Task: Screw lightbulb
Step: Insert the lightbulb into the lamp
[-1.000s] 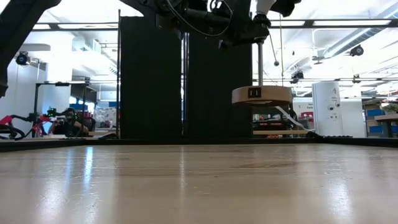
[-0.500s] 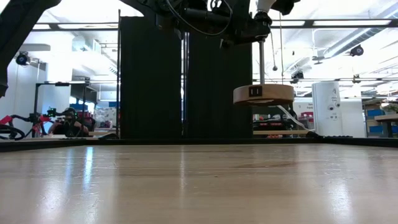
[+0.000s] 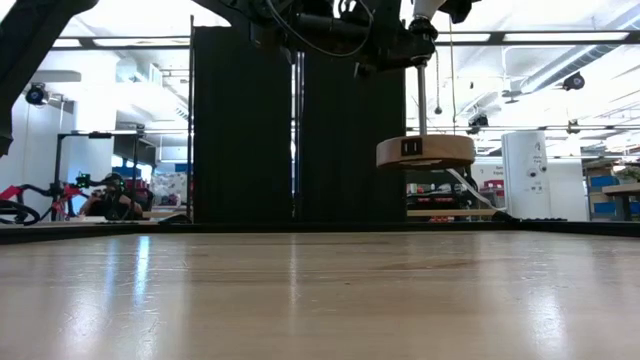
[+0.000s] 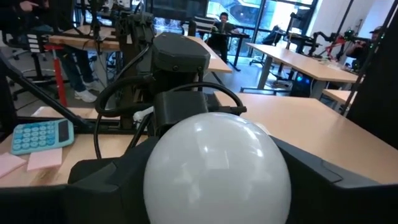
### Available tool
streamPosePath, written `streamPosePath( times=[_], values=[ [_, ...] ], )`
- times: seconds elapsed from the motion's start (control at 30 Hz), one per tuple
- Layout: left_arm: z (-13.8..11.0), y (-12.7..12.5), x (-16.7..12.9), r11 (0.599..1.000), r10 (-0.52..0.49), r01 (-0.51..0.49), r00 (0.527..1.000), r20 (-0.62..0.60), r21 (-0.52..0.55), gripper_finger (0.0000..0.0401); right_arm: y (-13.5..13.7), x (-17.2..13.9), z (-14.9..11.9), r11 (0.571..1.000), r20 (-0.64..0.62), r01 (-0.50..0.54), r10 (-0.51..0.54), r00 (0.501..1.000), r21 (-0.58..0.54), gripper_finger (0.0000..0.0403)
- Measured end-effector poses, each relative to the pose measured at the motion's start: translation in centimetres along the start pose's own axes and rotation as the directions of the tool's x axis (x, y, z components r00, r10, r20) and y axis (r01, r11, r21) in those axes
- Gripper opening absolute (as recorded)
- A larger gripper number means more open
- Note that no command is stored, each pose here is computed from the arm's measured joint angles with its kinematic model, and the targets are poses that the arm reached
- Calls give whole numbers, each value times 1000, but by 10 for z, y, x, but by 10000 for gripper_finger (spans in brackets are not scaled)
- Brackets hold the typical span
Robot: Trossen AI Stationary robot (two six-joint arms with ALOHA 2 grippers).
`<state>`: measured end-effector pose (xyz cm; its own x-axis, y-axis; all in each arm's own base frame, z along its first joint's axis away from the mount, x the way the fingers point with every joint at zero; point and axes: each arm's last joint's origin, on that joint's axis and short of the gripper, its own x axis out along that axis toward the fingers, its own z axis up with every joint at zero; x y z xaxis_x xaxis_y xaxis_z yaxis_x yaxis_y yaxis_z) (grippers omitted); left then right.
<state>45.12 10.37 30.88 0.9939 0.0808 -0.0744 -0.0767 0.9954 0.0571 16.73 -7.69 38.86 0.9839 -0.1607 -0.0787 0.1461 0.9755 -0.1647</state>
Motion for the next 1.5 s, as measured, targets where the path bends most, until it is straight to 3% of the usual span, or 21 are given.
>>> streamPosePath(
  times=[0.77,1.5],
  values=[
    [-24,-15,0,997,-61,66,987,-145,26,144,3,10,-19,986,-155,-96,117,981,136,259],
    [-27,-22,1,998,-68,69,985,-156,-1,144,3,17,-27,979,-200,-135,164,966,153,260]
  ],
)
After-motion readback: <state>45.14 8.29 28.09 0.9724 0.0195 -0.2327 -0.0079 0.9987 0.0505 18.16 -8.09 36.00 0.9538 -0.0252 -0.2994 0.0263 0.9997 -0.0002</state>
